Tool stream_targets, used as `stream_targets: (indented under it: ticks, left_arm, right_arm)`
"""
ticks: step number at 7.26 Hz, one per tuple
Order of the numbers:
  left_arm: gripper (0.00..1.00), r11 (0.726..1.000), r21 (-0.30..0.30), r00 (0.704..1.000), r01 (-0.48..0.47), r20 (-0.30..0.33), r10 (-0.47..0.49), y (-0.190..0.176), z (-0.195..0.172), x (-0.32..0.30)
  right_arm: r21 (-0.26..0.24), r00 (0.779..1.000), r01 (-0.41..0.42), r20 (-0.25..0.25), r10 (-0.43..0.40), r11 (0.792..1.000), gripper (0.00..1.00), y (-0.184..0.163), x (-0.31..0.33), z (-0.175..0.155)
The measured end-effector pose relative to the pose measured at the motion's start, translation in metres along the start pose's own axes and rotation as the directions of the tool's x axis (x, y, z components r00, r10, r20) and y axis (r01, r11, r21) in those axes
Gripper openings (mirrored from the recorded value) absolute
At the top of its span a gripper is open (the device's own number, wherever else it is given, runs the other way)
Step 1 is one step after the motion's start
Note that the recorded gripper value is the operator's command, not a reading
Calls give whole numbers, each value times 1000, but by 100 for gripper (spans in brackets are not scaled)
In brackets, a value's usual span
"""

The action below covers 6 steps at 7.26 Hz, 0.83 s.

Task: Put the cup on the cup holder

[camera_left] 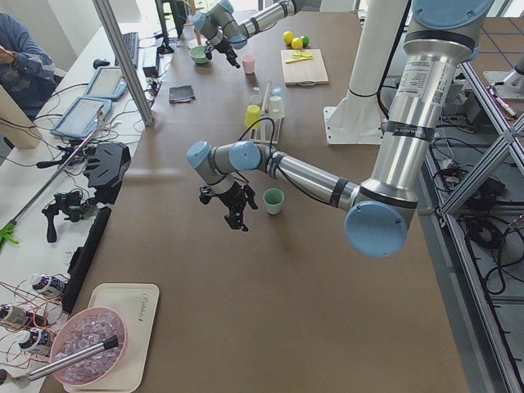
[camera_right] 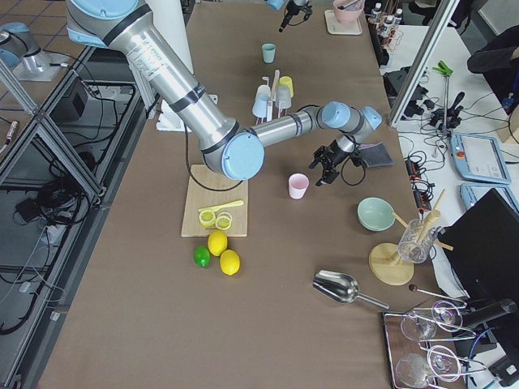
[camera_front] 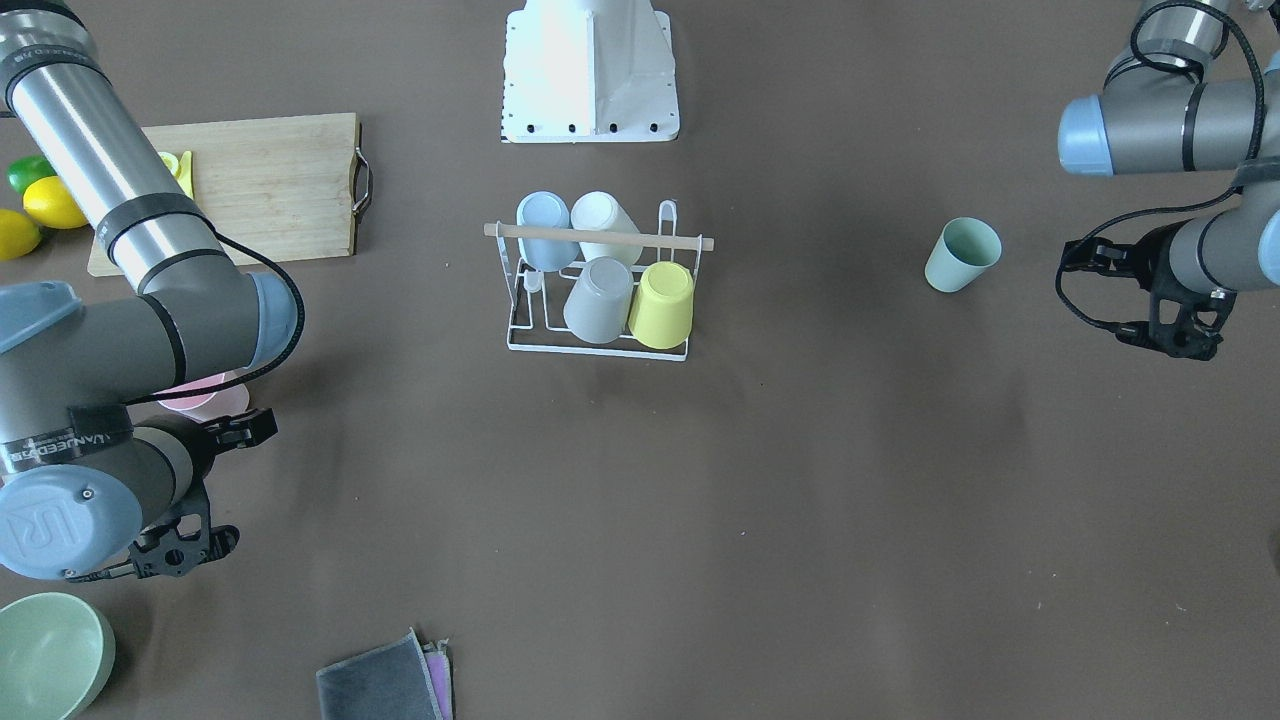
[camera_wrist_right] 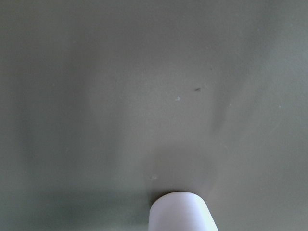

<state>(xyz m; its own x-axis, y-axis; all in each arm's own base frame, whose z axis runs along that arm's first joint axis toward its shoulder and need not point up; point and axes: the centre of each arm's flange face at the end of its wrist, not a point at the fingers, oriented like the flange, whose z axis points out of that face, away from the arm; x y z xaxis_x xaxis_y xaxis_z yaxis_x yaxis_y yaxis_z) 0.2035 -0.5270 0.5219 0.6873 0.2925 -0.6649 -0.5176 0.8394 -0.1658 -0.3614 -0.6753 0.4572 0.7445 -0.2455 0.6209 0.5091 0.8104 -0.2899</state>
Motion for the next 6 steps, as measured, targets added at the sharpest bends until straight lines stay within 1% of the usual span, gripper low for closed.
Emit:
stream_targets:
  ticks: [1,3,4,6]
  left_arm:
    - [98,999,-51,1000,-3,13,3,-13,-1,26]
    - [98,989,-131,997,-69,31,74,-35,16,85]
    - [98,982,-162,994,-100,35,107,-44,27,110]
    - [99,966,-219,988,-137,45,151,-54,52,139]
  right_arm:
    - [-31,1000,17,-3,-17,999,100,-9,-1,4]
    - [-77,998,65,-8,-66,995,100,-24,-2,8]
    - [-94,996,84,-13,-85,992,100,-29,-2,8]
    - [-135,994,98,-27,-103,986,100,-36,2,14]
